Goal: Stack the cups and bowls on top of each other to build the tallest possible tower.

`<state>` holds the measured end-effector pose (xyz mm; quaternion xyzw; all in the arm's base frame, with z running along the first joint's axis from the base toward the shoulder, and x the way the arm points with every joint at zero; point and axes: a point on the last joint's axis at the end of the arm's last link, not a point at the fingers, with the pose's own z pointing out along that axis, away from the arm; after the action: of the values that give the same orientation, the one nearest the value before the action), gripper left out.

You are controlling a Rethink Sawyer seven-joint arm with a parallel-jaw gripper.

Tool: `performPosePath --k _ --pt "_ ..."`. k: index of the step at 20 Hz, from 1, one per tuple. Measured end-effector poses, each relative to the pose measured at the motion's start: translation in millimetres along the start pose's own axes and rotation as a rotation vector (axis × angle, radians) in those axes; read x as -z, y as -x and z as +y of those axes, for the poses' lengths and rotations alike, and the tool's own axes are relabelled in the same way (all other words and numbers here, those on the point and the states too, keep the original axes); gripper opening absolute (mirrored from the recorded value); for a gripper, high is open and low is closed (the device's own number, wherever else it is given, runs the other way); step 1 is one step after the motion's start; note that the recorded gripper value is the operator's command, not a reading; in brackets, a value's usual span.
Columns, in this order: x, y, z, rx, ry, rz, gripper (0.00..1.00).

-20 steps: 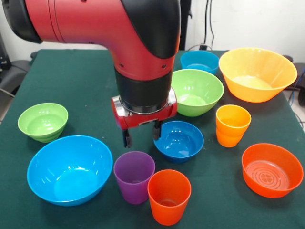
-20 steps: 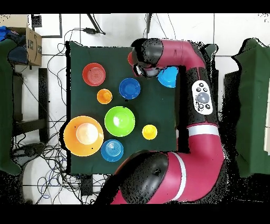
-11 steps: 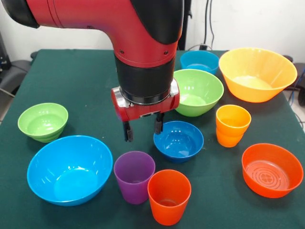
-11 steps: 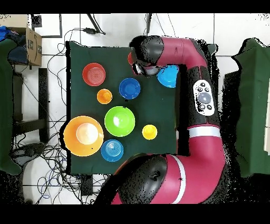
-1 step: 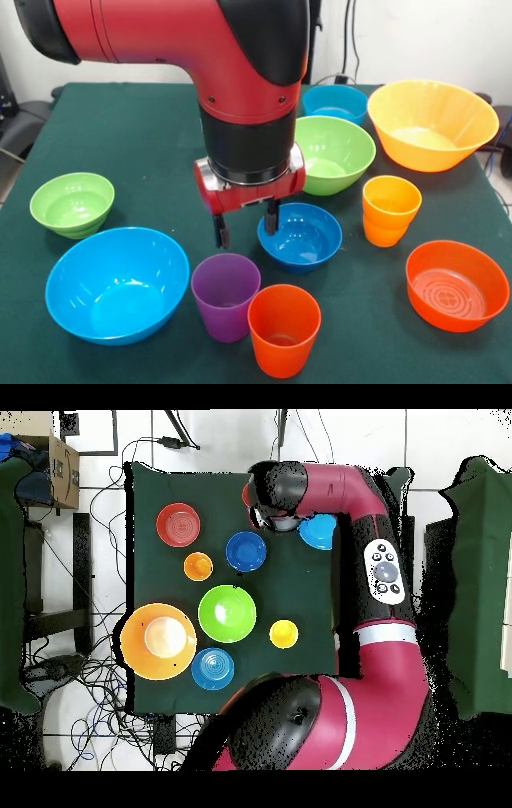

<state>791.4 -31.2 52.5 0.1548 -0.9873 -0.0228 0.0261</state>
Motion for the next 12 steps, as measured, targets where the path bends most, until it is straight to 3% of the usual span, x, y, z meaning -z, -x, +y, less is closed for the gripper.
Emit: performPosePath --k 12 --pt "-9.4 4.6 1.9 0.005 -0.014 -0.058 1.00"
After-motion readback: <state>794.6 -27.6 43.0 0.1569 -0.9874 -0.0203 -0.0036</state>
